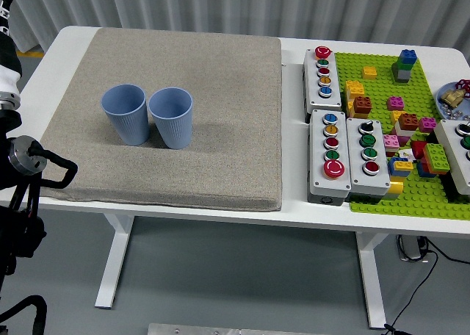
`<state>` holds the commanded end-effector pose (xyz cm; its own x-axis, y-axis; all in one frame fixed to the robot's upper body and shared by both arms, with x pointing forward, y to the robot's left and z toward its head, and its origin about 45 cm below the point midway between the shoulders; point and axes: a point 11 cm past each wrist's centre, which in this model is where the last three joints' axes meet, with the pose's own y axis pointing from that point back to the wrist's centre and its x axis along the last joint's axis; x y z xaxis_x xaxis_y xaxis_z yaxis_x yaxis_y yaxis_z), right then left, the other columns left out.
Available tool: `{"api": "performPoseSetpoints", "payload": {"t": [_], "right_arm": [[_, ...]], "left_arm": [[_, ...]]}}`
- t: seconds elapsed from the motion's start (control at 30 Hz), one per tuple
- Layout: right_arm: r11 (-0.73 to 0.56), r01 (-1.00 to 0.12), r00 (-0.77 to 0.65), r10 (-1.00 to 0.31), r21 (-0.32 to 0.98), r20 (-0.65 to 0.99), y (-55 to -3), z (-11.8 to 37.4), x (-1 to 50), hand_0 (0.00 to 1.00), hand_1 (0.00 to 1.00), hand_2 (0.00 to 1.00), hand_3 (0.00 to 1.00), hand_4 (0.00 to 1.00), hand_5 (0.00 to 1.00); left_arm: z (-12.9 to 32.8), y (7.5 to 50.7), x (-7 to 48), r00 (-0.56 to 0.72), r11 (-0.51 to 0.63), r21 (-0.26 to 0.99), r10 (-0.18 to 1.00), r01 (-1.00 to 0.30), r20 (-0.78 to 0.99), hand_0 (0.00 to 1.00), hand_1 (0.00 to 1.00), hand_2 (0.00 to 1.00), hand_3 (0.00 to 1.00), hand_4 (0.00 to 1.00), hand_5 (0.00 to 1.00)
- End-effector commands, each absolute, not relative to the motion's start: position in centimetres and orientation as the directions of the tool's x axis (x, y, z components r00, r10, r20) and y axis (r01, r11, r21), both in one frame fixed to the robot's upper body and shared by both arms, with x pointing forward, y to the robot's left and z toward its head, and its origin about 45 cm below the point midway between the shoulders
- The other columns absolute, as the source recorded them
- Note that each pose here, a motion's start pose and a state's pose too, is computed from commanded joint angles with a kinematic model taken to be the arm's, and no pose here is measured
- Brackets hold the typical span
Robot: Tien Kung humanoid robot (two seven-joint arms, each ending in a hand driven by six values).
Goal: Pick cup pour cup place
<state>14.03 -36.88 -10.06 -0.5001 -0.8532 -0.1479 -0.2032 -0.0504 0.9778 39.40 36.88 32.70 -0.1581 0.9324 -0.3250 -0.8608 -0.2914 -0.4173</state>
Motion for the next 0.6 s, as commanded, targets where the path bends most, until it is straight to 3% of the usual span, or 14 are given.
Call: {"api": "performPoseSetpoints", "payload": {"t": [0.6], "right_arm": [[-0.051, -0.216, -0.510, -0.845, 0.975, -0.157, -36.80, -9.89, 14.67, 0.771, 0.703, 0.751, 0.627, 0.214, 0.212]], "left_arm": [[33.24, 36.02, 39.48, -0.160, -0.266, -0.438, 0.951, -0.858, -0.264, 0.998, 0.984, 0.998, 0.977, 0.903, 0.974]]}}
